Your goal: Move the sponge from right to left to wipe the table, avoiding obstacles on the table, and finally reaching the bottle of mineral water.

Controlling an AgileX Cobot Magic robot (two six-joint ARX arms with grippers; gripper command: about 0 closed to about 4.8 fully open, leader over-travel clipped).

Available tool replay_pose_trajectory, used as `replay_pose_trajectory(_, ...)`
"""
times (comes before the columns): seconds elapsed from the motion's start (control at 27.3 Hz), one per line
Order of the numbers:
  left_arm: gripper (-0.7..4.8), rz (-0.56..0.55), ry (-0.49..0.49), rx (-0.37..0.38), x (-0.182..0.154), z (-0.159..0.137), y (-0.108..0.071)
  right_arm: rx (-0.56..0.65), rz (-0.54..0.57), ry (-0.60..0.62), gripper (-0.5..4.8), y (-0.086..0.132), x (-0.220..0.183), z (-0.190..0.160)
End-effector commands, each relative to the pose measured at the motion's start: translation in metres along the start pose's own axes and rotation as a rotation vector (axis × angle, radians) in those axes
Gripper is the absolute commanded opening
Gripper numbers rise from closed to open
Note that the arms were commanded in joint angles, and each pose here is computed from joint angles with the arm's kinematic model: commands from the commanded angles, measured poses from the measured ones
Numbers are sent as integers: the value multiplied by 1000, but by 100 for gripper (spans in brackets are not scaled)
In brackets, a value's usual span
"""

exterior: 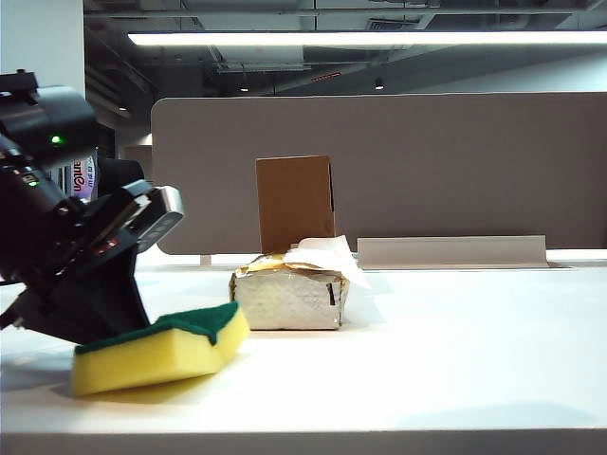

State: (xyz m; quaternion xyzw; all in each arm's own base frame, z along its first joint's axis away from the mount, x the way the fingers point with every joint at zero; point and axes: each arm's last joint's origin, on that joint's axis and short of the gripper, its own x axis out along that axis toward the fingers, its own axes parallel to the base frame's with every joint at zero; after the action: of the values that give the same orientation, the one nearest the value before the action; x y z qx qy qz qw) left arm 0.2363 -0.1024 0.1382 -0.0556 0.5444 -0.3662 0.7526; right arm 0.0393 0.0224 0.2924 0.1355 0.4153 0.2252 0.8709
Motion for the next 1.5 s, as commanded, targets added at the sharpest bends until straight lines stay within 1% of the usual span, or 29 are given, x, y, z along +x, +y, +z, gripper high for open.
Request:
replay_pose_trajectory(0.04, -6, 97, 57, -1, 0, -8, 6, -7, 7, -20, 229, 1, -1, 2)
replay_pose_trajectory(0.18, -6, 117, 57, 7, -1, -8, 7, -7, 6, -21, 229, 1, -1, 2)
replay_pose_trajectory(0.29, -6, 144, 46, -22, -5, -8, 15, -9, 8, -27, 229, 1, -1, 3)
replay_pose_trajectory(0.4, -6, 162, 50, -35, -13, -11, 27, -13, 13, -39, 229, 2, -1, 4)
replay_pose_trajectory(0.51, -6, 188, 41, -87, -26, -16, 45, -15, 14, -42, 229, 2, -1, 4)
replay_pose_trajectory(0.66, -6, 212, 44, -110, -39, -24, 62, -14, 14, -43, 229, 2, -1, 4)
replay_pose_trajectory(0.81, -6, 252, 6, -189, -59, -35, 86, -16, 15, -48, 229, 2, -1, 5)
replay_pose_trajectory(0.92, -6, 274, -4, -219, -70, -43, 98, -16, 16, -47, 229, 2, -1, 5)
replay_pose_trajectory(1.03, -6, 306, -35, -300, -85, -55, 113, -16, 15, -48, 229, 2, -1, 5)
replay_pose_trajectory(1.13, -6, 325, -73, -359, -98, -66, 125, -16, 15, -49, 229, 2, -1, 5)
replay_pose_trajectory(1.21, -6, 318, -110, -398, -106, -73, 131, -17, 16, -49, 229, 2, -1, 5)
replay_pose_trajectory(1.28, -6, 328, -126, -424, -111, -77, 135, -18, 17, -52, 229, 2, -1, 5)
replay_pose_trajectory(1.5, -6, 338, -140, -425, -113, -78, 137, -22, 22, -67, 229, 3, -2, 7)
